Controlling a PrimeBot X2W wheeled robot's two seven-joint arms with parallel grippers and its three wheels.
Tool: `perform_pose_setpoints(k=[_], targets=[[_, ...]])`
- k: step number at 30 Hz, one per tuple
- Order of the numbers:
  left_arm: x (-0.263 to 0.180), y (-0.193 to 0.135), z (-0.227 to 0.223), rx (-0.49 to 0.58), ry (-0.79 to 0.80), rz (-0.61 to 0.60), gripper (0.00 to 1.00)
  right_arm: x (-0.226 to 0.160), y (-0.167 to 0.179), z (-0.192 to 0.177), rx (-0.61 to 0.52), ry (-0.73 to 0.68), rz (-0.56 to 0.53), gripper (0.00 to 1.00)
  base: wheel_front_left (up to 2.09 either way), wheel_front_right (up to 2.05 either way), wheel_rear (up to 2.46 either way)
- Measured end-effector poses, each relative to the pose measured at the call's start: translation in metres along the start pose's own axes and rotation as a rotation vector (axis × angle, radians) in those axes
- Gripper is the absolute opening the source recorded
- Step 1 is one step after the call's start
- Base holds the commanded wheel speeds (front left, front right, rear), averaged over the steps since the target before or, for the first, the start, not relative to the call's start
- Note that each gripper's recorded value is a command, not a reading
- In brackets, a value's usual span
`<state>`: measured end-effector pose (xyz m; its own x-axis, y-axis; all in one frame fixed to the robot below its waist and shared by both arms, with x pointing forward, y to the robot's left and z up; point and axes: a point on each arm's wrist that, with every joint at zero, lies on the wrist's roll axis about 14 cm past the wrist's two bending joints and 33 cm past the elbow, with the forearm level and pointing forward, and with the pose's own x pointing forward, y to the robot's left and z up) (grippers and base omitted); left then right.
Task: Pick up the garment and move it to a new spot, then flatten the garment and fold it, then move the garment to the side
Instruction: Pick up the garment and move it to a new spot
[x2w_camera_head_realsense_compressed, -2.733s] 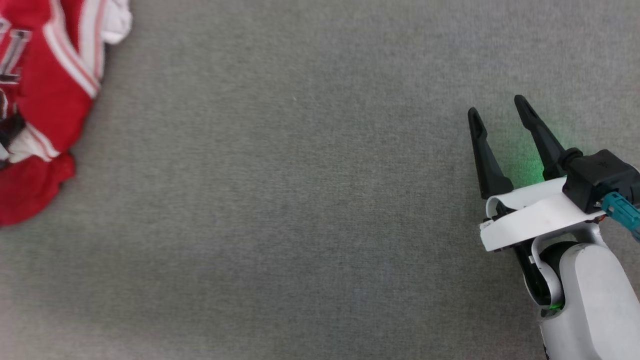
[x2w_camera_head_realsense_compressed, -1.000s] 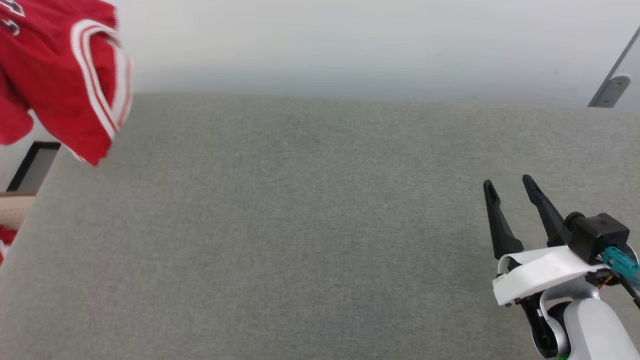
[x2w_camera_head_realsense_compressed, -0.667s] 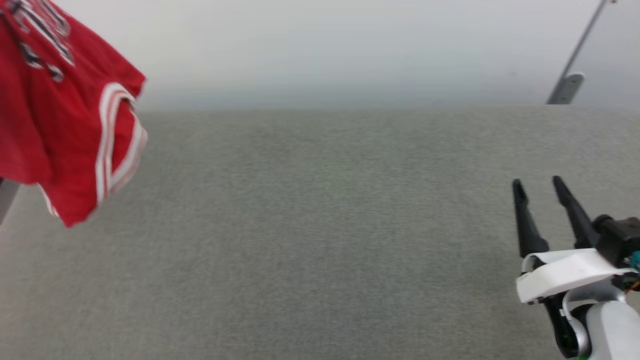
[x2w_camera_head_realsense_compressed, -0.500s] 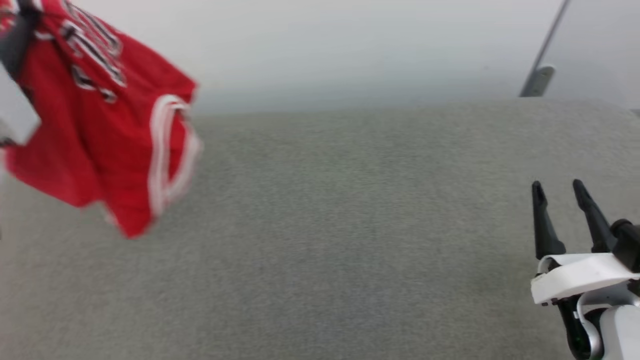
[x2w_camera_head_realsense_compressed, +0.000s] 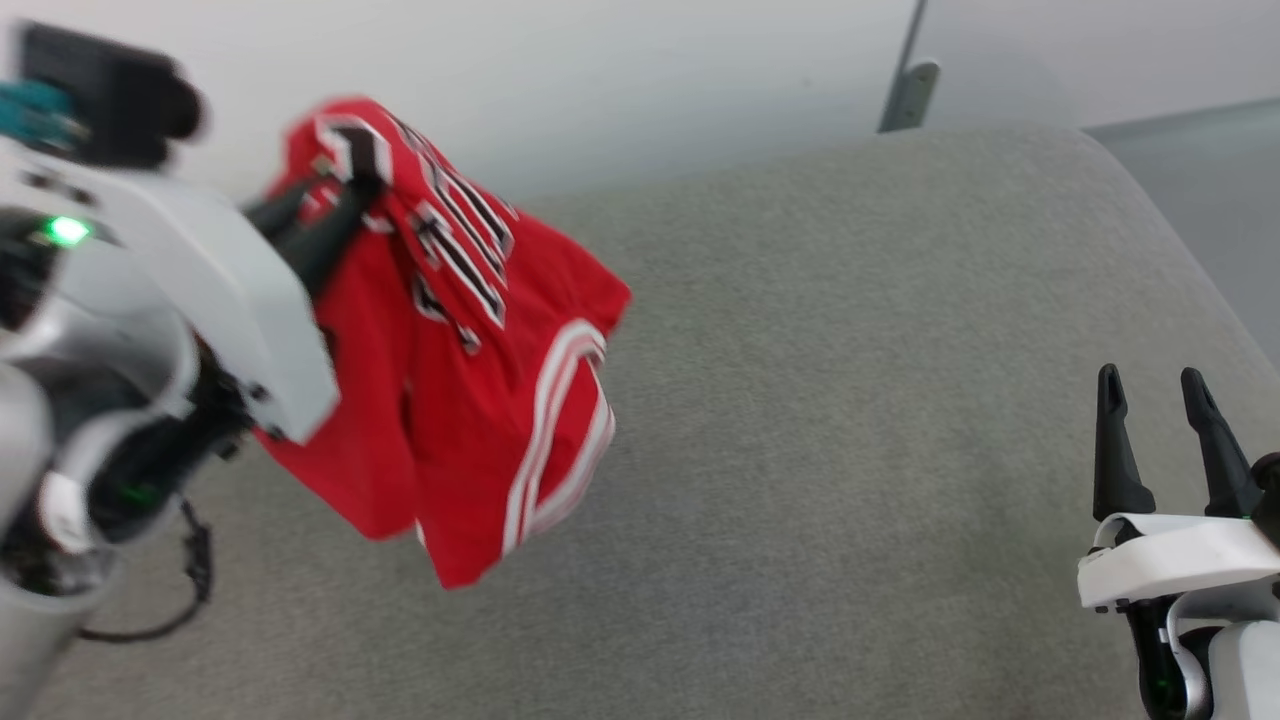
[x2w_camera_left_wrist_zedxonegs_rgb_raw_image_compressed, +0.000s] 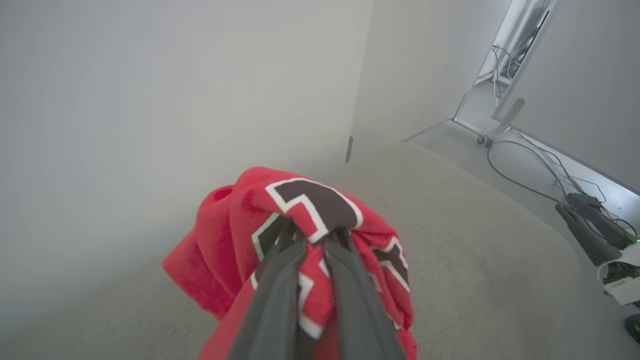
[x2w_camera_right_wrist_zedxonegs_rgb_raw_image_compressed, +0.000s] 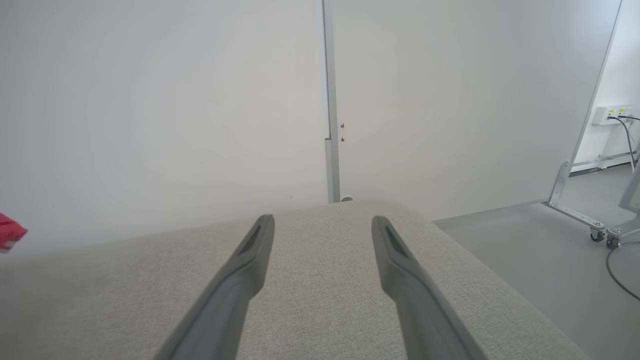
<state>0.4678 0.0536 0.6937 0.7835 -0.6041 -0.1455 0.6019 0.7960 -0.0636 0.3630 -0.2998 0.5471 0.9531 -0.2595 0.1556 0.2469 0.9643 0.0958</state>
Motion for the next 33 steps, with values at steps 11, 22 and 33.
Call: perform_pose_setpoints(k=[11,22,33], targets=[[0.05,-0.035,-0.143,-0.043,0.362,-0.194,0.0,-0.01,-0.015,-0.027,-0.001,0.066,-0.066,1.0,0.0,0.0,0.0],[0.055,-0.022,-0.254,-0.116,0.638,-0.188,0.0,-0.007,-0.012,-0.04,0.007,0.1,-0.063,1.0,0.0,0.0,0.0],[0.055,-0.019,-0.273,-0.124,0.686,-0.179,1.0,-0.003,0.0,-0.038,0.031,0.089,-0.031,1.0,0.0,0.0,0.0]])
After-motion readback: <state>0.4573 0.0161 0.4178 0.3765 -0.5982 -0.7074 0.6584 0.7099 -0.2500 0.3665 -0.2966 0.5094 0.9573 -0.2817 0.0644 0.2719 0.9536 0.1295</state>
